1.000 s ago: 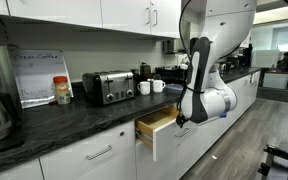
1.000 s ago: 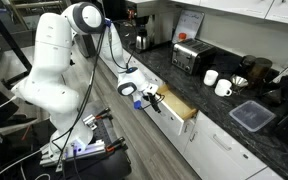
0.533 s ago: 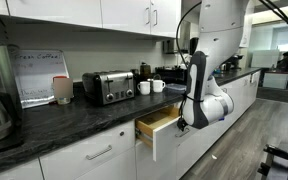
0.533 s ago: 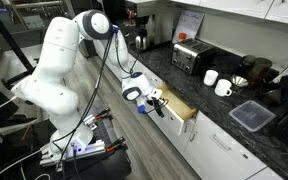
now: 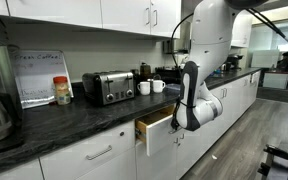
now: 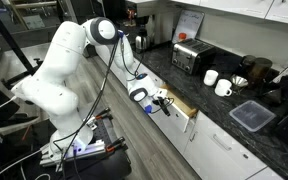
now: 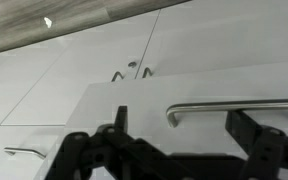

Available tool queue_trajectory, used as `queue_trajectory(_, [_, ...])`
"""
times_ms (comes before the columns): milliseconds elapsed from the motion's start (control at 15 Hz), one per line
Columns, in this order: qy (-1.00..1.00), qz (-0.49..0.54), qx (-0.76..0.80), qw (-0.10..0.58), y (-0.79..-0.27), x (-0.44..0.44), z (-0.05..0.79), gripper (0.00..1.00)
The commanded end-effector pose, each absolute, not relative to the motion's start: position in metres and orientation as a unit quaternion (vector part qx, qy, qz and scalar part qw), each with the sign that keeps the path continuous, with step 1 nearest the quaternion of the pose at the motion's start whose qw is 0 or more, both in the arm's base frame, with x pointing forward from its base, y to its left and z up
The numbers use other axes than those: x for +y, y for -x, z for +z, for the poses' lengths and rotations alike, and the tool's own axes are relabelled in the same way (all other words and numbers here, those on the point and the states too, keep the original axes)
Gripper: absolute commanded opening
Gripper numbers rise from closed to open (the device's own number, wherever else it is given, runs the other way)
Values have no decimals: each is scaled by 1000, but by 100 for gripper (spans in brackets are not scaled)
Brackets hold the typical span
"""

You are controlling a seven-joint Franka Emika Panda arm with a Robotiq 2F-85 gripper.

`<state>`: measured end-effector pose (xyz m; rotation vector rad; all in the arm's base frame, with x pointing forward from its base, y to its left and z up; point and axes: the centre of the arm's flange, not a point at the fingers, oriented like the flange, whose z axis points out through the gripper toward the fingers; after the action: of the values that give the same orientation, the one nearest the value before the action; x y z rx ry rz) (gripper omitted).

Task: Close the open drawer

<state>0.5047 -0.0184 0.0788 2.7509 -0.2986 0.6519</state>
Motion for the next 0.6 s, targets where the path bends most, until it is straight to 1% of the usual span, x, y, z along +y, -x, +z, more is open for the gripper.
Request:
queue_trajectory(0, [-954,244,-93,147,-505,-29,53,100])
queue_trajectory(533, [-950,261,-89,148,-523,-27,54,100])
